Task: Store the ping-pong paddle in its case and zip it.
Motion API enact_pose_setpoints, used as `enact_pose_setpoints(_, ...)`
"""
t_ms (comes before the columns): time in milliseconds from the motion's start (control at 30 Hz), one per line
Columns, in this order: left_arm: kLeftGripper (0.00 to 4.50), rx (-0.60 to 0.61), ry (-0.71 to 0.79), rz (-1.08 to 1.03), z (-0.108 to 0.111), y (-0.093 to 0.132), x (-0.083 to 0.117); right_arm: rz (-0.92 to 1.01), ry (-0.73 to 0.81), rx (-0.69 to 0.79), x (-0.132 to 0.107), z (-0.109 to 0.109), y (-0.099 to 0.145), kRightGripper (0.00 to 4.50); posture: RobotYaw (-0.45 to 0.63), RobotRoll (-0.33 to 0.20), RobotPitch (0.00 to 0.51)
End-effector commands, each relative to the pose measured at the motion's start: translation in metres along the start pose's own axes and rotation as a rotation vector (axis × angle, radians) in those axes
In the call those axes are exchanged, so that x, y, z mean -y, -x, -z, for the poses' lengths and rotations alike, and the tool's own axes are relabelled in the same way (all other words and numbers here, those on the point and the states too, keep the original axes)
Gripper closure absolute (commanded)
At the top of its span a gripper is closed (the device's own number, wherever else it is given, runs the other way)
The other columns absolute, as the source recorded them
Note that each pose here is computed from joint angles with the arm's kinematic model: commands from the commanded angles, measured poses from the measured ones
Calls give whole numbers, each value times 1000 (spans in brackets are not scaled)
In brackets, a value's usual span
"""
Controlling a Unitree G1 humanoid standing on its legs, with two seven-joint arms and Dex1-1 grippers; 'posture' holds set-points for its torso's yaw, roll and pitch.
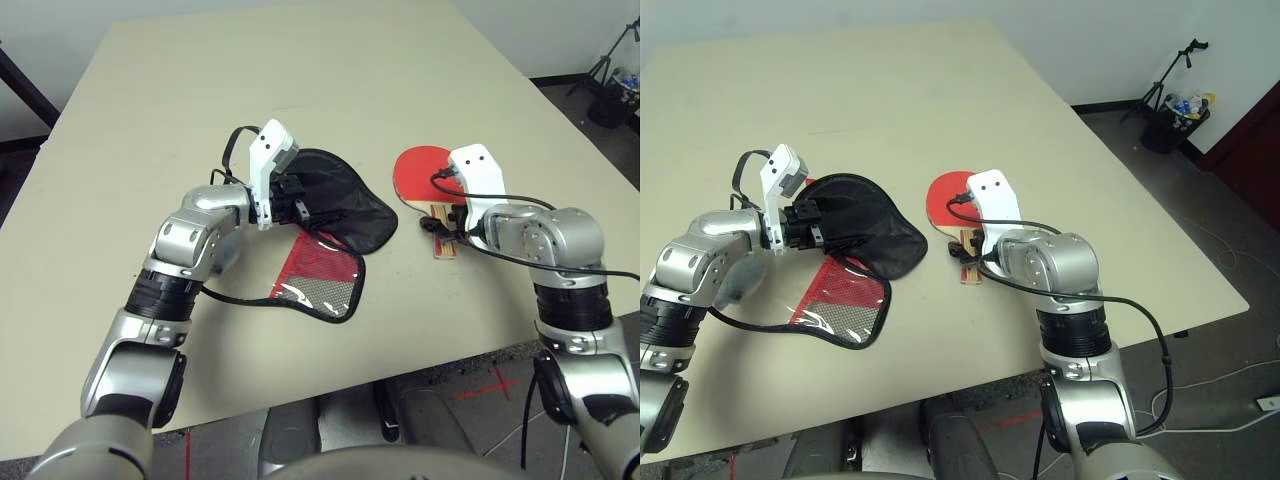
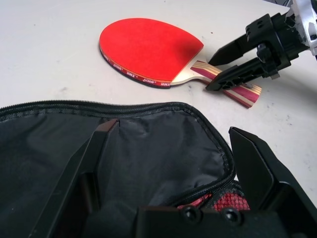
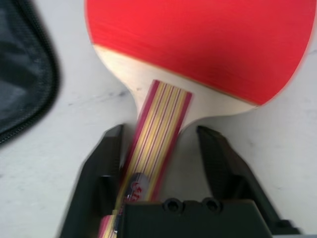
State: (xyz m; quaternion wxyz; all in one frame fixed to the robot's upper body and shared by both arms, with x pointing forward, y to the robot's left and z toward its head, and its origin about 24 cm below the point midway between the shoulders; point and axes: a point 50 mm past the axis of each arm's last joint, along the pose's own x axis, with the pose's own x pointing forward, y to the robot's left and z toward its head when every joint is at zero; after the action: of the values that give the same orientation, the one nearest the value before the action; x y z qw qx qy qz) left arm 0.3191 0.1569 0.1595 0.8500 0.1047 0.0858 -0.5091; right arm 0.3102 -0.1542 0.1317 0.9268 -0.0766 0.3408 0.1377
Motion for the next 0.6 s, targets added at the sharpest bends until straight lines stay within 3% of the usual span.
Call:
enact_pose_setpoints(33, 0, -13, -11, 1, 0, 0, 2, 18, 0, -49, 0, 9, -7, 2438, -71, 0, 145)
enact_pose_setpoints(200, 0, -10, -13, -8, 0, 2, 2, 69, -17, -39, 7, 7, -8, 3282, -61, 0, 147)
enact_pose_setpoints(467, 0, 30, -24, -50, -7, 3, -2, 180, -57, 119, 27, -26, -6, 3350, -55, 0, 143)
enact_pose_setpoints(600, 0, 46, -24, -63, -10, 2, -4, 124, -25, 193, 18, -48, -7, 3350, -56, 0, 137)
